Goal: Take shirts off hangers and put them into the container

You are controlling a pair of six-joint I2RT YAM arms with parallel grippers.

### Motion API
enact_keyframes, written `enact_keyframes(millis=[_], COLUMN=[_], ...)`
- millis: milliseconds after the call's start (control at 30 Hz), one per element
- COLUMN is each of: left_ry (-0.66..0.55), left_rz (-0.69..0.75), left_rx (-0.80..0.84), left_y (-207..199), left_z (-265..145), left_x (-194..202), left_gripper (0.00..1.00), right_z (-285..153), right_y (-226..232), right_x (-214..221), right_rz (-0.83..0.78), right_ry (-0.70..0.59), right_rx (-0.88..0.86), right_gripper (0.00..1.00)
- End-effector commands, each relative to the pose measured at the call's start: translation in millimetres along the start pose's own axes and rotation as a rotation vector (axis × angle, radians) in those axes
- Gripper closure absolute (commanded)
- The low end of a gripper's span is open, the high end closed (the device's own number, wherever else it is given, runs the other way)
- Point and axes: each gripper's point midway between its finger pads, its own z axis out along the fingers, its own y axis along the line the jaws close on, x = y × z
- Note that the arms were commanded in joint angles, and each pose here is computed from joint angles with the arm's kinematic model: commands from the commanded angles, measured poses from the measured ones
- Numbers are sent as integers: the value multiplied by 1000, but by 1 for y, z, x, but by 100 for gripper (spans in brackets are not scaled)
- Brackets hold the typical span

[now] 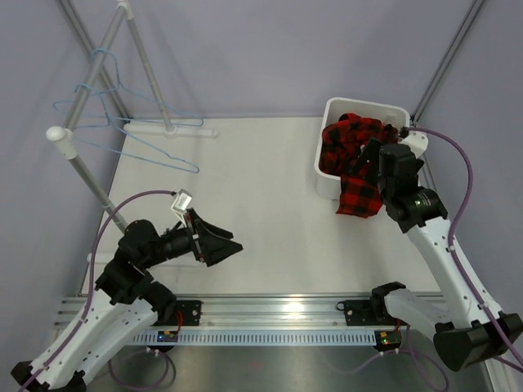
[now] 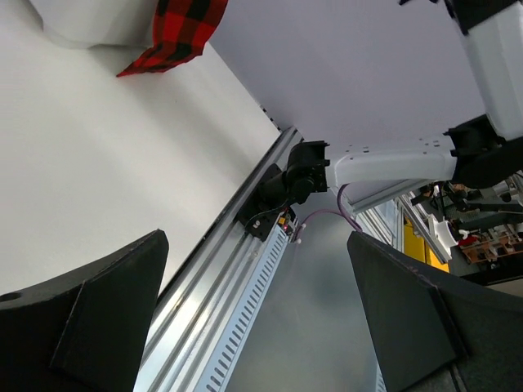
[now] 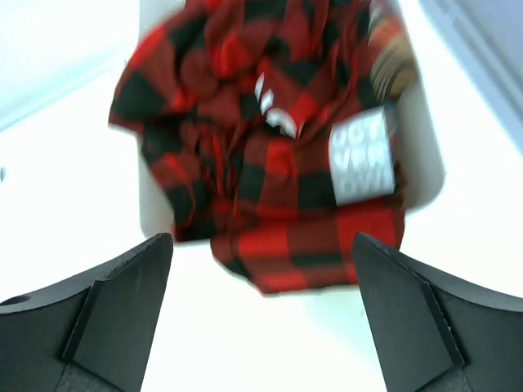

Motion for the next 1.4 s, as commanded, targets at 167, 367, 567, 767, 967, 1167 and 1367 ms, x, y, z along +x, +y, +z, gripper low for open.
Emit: enact_keyframes(millis=[167, 367, 567, 767, 967, 1167, 1367], left_ry=[-50, -66, -107, -71, -16, -33, -38], left_rz=[5, 8, 11, 38, 53, 130, 247], left_rx=[24, 13, 157, 224, 189, 110, 59], left_y=[-4, -4, -6, -2, 16, 38, 68], left_z=[3, -1, 24, 79, 135, 181, 231], left_x=[-9, -10, -16, -27, -26, -17, 0], left_gripper=[1, 1, 1, 1, 2, 3, 3], right_z=[-41, -38, -30, -39, -38, -59, -84], right_y=[-2, -21, -44, -42, -50, -35, -25], right_x=[49, 75, 96, 99, 98, 71, 30], right_rz=[-28, -16, 3, 111, 115, 204, 201], right_ry=[74, 110, 103, 58, 39, -67, -123], right_rx=[-31, 48, 142, 48, 86, -93, -153], right_gripper=[1, 1, 0, 1, 0, 1, 1])
